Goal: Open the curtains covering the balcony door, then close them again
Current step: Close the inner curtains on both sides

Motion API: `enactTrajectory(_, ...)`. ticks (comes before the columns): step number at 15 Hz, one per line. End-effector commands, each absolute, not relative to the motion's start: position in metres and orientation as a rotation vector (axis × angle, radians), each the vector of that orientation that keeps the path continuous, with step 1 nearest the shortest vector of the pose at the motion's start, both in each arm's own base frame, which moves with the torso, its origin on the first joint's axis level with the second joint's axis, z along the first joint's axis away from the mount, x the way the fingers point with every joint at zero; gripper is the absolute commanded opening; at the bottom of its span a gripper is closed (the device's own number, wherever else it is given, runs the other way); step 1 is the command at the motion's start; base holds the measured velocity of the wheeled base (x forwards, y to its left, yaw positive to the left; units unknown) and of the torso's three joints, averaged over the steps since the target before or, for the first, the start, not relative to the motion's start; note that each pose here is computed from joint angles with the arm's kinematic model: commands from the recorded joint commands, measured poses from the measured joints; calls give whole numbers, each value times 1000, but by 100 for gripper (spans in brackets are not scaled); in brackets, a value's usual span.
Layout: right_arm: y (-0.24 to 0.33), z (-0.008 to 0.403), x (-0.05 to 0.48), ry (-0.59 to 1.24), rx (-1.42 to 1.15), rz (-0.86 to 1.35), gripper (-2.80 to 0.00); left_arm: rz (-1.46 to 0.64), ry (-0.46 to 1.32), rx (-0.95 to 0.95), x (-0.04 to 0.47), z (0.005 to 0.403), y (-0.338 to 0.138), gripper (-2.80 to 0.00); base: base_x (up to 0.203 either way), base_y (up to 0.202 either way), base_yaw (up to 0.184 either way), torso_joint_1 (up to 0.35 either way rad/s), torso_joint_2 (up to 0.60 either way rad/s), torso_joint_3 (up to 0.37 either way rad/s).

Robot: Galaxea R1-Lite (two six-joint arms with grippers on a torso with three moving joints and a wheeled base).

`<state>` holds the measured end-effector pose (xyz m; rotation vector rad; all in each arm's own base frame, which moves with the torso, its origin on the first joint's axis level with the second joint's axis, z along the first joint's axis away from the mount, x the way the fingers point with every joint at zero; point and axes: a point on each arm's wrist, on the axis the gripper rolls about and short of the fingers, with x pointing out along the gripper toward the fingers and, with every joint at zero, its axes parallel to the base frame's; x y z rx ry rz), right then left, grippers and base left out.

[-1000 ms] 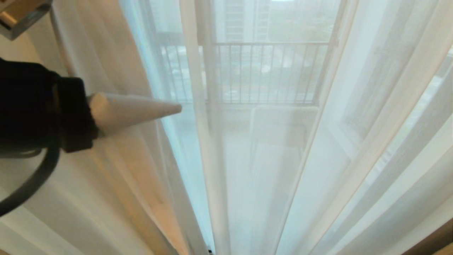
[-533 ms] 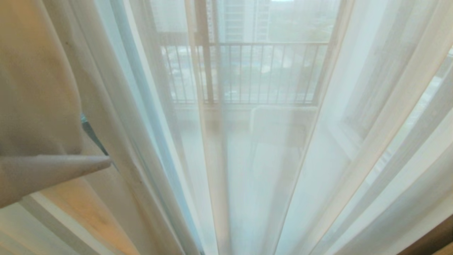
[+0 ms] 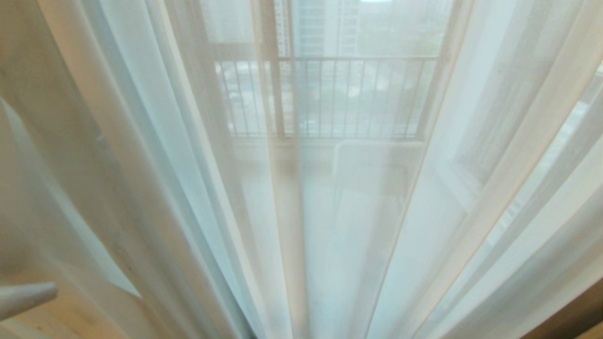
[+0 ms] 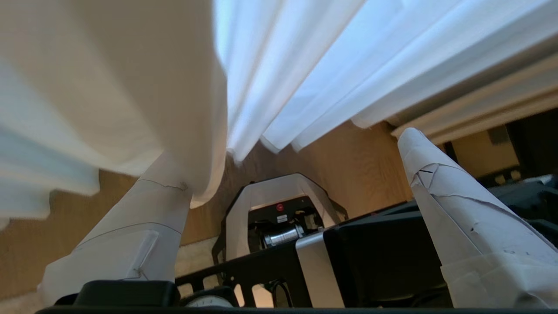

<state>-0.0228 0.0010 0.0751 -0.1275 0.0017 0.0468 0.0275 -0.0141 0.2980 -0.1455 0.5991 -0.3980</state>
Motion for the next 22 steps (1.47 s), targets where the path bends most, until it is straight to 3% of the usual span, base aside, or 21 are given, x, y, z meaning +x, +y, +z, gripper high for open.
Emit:
enactTrajectory(1, 1, 75, -23, 2, -129, 48, -280, -321, 579, -179, 14, 291, -6, 0, 0, 0, 0, 0, 0, 0)
enactTrajectory(5, 1, 75, -23, 2, -129, 48, -280, -161, 595, -225, 1, 265, -1, 0, 0, 0, 0, 0, 0, 0)
enactTrajectory(11, 1, 75, -23, 2, -129, 48, -280, -128, 570, -251, -15, 255, 0, 0, 0, 0, 0, 0, 0, 0)
enactTrajectory(12, 1, 75, -23, 2, -129, 48, -280, -128, 571, -251, -15, 254, 0, -280, 0, 0, 0, 0, 0, 0)
enactTrajectory(22, 1, 75, -23, 2, -129, 48, -280, -75, 569, -222, 3, 218, -1, -280, 0, 0, 0, 0, 0, 0)
